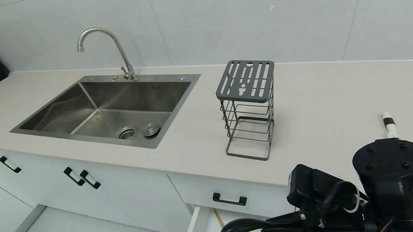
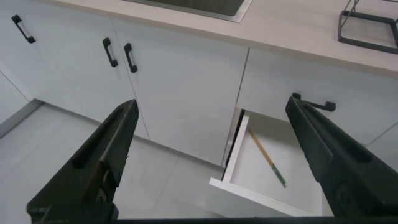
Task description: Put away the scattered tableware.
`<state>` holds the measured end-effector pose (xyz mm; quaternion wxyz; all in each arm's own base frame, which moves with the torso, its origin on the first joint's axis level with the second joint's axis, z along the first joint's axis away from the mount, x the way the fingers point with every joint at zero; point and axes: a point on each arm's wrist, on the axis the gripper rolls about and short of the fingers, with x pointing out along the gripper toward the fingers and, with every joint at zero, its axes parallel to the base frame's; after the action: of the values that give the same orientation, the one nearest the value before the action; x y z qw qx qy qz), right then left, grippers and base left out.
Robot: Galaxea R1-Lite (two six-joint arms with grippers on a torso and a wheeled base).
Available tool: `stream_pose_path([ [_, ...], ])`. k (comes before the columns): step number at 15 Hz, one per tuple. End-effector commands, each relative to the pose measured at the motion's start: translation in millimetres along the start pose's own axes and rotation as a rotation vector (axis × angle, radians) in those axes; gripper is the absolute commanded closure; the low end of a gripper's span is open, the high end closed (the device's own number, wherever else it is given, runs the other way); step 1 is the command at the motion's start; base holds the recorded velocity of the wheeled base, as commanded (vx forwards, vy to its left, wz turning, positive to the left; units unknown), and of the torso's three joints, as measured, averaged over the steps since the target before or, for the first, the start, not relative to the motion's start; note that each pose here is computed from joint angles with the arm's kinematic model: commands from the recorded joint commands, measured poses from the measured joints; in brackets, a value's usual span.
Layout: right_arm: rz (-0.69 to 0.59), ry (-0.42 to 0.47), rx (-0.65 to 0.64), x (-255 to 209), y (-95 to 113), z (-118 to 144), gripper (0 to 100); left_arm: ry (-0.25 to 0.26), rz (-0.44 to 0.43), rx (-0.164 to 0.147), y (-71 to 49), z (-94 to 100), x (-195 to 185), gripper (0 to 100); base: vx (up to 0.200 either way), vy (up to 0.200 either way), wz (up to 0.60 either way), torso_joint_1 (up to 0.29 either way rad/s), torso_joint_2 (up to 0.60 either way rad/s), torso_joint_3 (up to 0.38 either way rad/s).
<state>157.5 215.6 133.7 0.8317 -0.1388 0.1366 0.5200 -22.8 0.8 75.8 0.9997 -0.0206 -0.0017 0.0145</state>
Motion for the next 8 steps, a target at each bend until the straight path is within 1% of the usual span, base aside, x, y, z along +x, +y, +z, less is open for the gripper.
stream_pose_path([
  [1, 0.007, -0.027, 0.001, 2, 2, 8, 100, 0.0, 0.002, 0.0, 0.0, 0.0, 0, 0, 0.0, 0.0, 0.0, 0.0, 0.0, 0.0],
  [3, 0.029, -0.054, 0.065, 5, 8, 17, 100, 0.0, 0.002, 0.0, 0.0, 0.0, 0, 0, 0.0, 0.0, 0.0, 0.0, 0.0, 0.0],
  [6, 0.017, -0.058, 0.07, 6, 13, 19, 100, 0.0, 0.002, 0.0, 0.0, 0.0, 0, 0, 0.0, 0.0, 0.0, 0.0, 0.0, 0.0],
  [8, 0.014, -0.073, 0.07, 6, 12, 23, 100, 0.0, 0.0, 0.0, 0.0, 0.0, 0, 0, 0.0, 0.0, 0.0, 0.0, 0.0, 0.0],
])
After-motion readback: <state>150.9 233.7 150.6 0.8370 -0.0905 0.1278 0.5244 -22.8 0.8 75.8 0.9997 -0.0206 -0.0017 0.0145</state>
